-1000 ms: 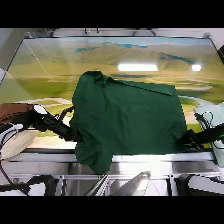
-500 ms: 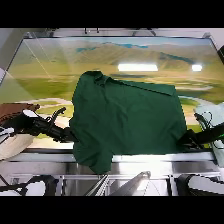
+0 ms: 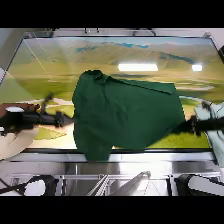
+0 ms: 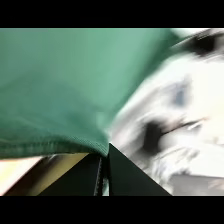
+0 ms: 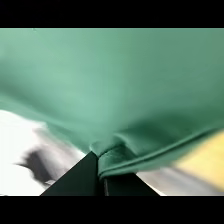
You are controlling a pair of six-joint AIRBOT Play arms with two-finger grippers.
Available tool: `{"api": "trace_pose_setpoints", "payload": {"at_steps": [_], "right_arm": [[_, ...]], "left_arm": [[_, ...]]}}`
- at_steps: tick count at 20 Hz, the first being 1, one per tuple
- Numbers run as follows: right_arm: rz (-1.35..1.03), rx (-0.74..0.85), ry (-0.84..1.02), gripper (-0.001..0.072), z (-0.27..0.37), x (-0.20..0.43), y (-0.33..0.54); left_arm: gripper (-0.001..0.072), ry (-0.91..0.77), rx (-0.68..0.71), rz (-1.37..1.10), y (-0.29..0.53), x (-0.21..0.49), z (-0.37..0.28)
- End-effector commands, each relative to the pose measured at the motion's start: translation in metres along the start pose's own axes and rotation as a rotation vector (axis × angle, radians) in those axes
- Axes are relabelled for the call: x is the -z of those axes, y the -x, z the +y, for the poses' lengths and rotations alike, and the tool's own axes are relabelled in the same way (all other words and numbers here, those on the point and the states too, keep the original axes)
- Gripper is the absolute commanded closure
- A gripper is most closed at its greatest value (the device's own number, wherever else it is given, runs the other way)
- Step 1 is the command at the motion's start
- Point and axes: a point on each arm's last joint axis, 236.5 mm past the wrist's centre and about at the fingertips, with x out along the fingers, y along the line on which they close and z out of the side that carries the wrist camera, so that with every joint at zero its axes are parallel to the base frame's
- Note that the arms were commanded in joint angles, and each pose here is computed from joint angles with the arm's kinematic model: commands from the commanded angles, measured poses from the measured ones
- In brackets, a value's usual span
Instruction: Fold the shirts.
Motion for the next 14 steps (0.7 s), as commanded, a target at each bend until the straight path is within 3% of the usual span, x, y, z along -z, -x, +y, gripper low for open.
{"api": "trace_pose_setpoints", "payload": {"at_steps": [1, 3, 5, 7, 9, 11, 14], "right_arm": [[-0.283, -0.619, 0.519, 0.069, 0.249, -0.016, 0.095], [-0.451, -0.561, 0.787, 0.0691, 0.333, 0.004, 0.139], [-0.637, -0.463, 0.973, 0.0689, 0.394, 0.028, 0.173], [-0.815, -0.371, 1.087, 0.0689, 0.436, 0.052, 0.205], [-0.923, -0.302, 1.117, 0.0689, 0.459, 0.065, 0.228], [-0.913, -0.363, 1.106, 0.0689, 0.474, 0.075, 0.237], [-0.856, -0.515, 1.056, 0.0689, 0.474, 0.069, 0.252]], "left_arm": [[0.0686, -0.466, 0.545, -0.239, 0.084, -0.039, -0.24], [0.0685, -0.777, 0.579, -0.301, 0.122, -0.01, -0.352], [0.0684, -1.044, 0.478, -0.405, 0.145, 0.021, -0.434], [0.0683, -1.186, 0.332, -0.569, 0.166, 0.039, -0.49], [0.0683, -1.192, 0.147, -0.723, 0.194, 0.032, -0.508], [0.0683, -1.1, -0.003, -0.855, 0.231, 0.011, -0.498], [0.0683, -1.0, 0.009, -0.976, 0.278, -0.011, -0.483]]}}
